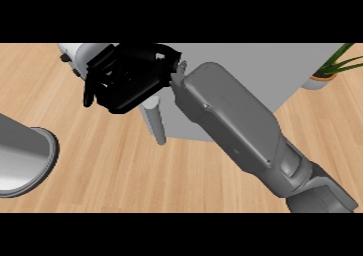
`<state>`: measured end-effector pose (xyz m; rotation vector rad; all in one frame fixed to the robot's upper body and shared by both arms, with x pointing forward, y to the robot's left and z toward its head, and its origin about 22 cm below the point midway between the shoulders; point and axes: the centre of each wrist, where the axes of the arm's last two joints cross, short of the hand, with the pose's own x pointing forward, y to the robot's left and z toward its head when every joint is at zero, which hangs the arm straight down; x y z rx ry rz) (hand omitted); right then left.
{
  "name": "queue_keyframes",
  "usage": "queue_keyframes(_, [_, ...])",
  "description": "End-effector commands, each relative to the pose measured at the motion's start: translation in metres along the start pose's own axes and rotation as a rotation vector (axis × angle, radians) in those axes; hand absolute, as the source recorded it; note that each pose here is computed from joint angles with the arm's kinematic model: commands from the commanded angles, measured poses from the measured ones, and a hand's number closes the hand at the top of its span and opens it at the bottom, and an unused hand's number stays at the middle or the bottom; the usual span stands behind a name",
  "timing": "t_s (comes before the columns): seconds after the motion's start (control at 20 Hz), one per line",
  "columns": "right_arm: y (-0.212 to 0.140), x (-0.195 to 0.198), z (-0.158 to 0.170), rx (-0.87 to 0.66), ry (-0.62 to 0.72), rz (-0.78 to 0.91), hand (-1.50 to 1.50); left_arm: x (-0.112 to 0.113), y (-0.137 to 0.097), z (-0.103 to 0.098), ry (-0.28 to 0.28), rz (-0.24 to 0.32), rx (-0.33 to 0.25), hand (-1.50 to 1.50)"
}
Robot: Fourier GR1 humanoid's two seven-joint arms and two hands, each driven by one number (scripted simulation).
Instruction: Pick up the wine, place it into the cabinet and close the cabinet
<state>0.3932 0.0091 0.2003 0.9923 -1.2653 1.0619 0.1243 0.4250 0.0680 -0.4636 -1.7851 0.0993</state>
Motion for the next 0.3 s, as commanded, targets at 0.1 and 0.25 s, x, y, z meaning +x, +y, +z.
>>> queue_keyframes(0.1, [-0.058, 0.002, 0.062, -0.376, -0.078, -0.037, 1.5, 0.012, 0.01, -0.008, -0.067, -0.059, 0.03, -1.5])
queue_keyframes(0.25, [-0.06, -0.001, 0.064, -0.385, -0.081, -0.027, 1.5, 0.015, 0.01, -0.01, -0.078, -0.074, 0.021, -1.5])
